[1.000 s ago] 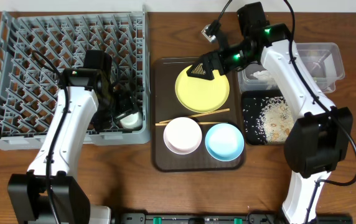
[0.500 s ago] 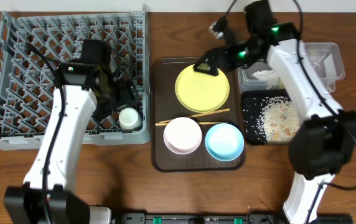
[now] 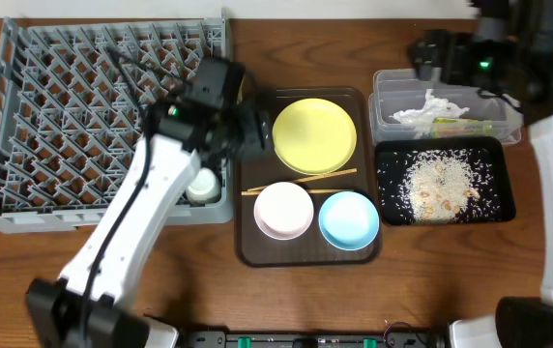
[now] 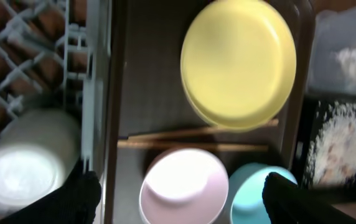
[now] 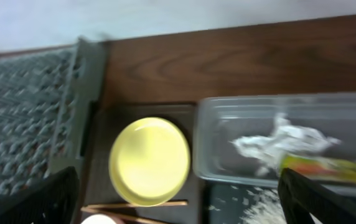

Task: Sort waste into correct bins and load items into the dishwasher
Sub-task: 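Move the left gripper to the pink bowl on the brown tray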

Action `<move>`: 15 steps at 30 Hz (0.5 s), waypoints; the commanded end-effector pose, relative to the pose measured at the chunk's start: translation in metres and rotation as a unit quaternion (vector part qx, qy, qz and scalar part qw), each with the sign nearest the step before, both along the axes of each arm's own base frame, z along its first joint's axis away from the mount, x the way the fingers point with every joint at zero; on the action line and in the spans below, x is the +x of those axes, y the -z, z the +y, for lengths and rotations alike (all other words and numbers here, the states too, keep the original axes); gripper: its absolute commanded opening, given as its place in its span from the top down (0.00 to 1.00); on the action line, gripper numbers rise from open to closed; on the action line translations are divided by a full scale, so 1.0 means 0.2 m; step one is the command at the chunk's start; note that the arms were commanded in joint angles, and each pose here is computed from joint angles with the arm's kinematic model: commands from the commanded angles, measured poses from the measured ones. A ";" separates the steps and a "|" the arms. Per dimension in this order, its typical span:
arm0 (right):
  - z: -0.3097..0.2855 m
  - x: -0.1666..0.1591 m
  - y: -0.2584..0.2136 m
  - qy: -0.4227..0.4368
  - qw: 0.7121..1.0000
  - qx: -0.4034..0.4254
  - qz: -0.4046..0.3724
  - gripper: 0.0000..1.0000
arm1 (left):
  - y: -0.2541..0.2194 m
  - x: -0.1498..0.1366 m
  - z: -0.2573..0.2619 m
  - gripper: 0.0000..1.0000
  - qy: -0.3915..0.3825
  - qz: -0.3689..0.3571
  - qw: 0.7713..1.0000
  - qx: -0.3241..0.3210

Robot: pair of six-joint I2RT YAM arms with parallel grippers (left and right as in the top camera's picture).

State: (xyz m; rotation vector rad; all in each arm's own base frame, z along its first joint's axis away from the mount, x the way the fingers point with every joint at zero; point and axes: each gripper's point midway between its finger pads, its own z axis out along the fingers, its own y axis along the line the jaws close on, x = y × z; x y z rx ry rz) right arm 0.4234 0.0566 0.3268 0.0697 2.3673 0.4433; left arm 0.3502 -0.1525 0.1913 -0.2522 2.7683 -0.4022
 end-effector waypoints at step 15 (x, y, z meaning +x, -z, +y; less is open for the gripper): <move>-0.02 -0.04 0.11 0.022 0.999 -0.006 0.049 0.01 | 0.29 0.17 -0.09 0.16 0.019 0.084 0.991 0.098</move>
